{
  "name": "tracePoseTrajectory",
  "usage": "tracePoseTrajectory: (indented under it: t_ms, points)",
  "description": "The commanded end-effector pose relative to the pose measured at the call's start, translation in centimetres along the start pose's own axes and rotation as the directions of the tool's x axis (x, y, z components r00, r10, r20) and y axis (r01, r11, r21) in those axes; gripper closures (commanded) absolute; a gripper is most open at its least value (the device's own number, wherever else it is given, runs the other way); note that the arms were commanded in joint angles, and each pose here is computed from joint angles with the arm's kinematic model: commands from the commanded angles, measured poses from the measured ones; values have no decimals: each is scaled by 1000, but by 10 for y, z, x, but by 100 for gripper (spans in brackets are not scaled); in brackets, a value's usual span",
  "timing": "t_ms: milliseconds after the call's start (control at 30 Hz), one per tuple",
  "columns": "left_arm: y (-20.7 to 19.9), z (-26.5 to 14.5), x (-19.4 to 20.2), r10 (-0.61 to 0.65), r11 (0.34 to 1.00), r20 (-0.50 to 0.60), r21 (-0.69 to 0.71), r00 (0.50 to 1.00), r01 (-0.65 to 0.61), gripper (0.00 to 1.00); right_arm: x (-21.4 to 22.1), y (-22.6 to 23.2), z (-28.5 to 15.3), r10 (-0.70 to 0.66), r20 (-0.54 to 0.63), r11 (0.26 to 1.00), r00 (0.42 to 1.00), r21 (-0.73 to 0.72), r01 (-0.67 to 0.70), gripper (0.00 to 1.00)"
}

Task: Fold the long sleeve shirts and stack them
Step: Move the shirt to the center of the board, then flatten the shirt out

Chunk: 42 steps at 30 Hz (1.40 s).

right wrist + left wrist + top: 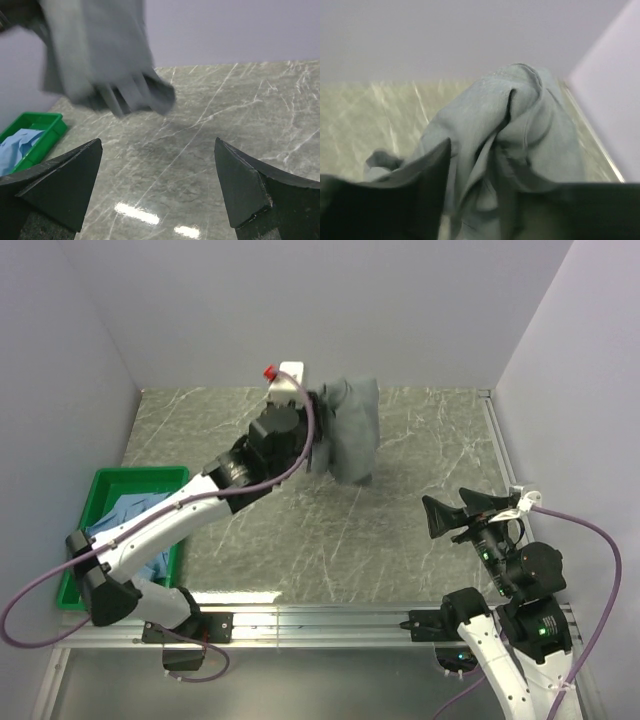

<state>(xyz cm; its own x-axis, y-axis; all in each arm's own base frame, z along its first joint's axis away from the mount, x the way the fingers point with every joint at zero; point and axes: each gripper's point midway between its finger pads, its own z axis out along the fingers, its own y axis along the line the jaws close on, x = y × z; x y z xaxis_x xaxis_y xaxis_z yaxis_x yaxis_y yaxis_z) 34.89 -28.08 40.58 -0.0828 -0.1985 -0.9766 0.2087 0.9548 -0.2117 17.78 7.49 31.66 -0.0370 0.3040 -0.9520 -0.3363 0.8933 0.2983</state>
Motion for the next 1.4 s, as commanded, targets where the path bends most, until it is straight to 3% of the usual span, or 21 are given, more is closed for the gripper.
tracePoseTrajectory:
  t_ms: [0, 33, 67, 167, 233, 300, 467, 533, 633, 767, 1000, 1100, 1367]
  points:
    - [-12, -24, 11, -264, 948, -46, 173, 964, 268, 51, -9, 12, -2, -12, 23, 998, 1000, -59, 14, 0]
    - [-2, -26, 26, -270, 950, -73, 145, 960, 278, 38, -8, 13, -1, -11, 14, 998, 1000, -67, 12, 0]
    - [16, -30, 69, -231, 965, -157, 85, 960, 246, 18, -3, 15, 3, -8, -13, 997, 1000, -77, 7, 0]
    - [62, -56, 103, -302, 953, -223, -30, 927, 303, 1, 13, 21, 14, -5, -107, 993, 994, -116, -7, 0]
    - [86, -70, 128, -305, 952, -258, -77, 917, 295, 1, 29, 25, 26, 7, -206, 990, 978, -135, -36, 0]
    - [105, -89, 129, -343, 939, -257, -108, 903, 326, 1, 44, 26, 33, 30, -291, 989, 956, -133, -72, 0]
    - [131, -112, 157, -395, 919, -341, -170, 853, 357, 1, 108, 29, 56, 92, -587, 982, 804, -79, -170, 5]
    - [129, -115, 166, -397, 918, -388, -167, 832, 361, 1, 135, 31, 64, 102, -674, 983, 732, -43, -176, 9]
    - [127, -110, 173, -372, 928, -430, -166, 823, 332, 1, 161, 39, 73, 91, -731, 988, 677, -21, -155, 11]
    - [136, -93, 176, -323, 945, -450, -192, 833, 263, 1, 174, 47, 94, 81, -721, 993, 688, 1, -116, 13]
    - [166, -60, 162, -301, 948, -399, -220, 866, 229, 1, 214, 39, 119, 159, -702, 984, 694, 170, -54, 19]
    - [178, -53, 164, -285, 949, -364, -238, 887, 207, 1, 221, 42, 126, 150, -701, 984, 697, 173, -38, 21]
    - [192, -57, 198, -270, 950, -416, -263, 868, 170, 1, 252, 53, 138, 89, -751, 983, 655, 171, 63, 21]
